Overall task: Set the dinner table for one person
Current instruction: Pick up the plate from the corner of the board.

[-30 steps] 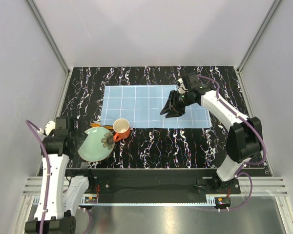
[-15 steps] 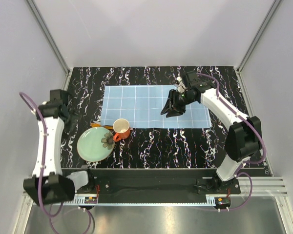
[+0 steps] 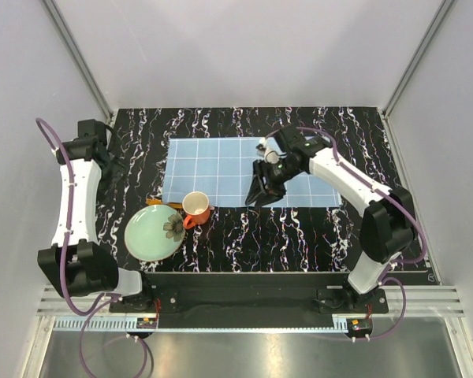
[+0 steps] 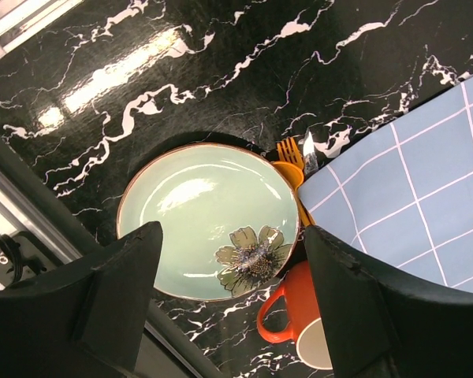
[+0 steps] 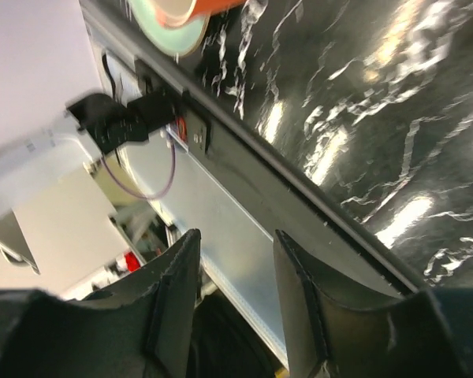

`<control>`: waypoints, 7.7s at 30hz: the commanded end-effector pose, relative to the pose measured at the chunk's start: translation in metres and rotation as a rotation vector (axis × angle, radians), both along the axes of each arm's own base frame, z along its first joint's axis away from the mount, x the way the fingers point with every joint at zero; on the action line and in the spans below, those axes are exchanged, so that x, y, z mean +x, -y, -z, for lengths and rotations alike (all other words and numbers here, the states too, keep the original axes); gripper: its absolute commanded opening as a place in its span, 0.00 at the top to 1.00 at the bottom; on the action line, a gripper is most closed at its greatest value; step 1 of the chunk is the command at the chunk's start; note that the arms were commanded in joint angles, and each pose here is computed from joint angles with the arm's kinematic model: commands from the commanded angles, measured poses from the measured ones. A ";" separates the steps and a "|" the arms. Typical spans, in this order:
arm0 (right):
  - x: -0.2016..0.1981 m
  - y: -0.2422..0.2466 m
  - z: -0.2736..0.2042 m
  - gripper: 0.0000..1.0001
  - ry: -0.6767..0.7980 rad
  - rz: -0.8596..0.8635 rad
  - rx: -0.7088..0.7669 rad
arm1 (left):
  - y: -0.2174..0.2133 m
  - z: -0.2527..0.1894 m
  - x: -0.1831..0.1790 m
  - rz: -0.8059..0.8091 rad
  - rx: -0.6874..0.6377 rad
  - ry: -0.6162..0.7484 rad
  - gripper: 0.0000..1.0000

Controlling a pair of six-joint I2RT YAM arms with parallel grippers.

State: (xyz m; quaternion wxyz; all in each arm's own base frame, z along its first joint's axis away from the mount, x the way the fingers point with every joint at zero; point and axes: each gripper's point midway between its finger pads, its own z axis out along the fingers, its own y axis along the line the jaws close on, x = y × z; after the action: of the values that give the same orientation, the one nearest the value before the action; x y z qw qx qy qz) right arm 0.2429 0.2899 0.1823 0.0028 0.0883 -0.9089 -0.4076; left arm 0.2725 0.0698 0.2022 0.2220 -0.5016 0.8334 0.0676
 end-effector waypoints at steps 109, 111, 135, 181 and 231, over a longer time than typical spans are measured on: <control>0.026 -0.007 -0.053 0.44 0.401 -0.003 -0.258 | 0.043 0.185 -0.094 -0.010 -0.404 -0.235 0.25; 0.028 -0.005 -0.050 0.44 0.403 0.005 -0.272 | 0.042 0.185 -0.093 -0.011 -0.403 -0.233 0.33; 0.041 -0.003 -0.031 0.44 0.380 0.017 -0.327 | 0.016 0.156 -0.079 -0.016 -0.299 -0.260 1.00; 0.045 -0.008 0.003 0.45 0.287 0.021 -0.313 | -0.006 0.030 -0.011 0.051 -0.082 0.071 1.00; 0.042 0.000 0.034 0.45 0.234 -0.005 -0.326 | 0.053 -0.110 0.055 0.264 0.081 0.191 1.00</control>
State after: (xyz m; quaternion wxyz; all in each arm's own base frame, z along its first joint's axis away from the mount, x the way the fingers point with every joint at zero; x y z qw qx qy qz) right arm 0.2783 0.2880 0.1468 -0.0773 0.1294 -0.9611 -0.2315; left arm 0.3221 0.0141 0.2780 0.2790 -0.3765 0.8828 0.0341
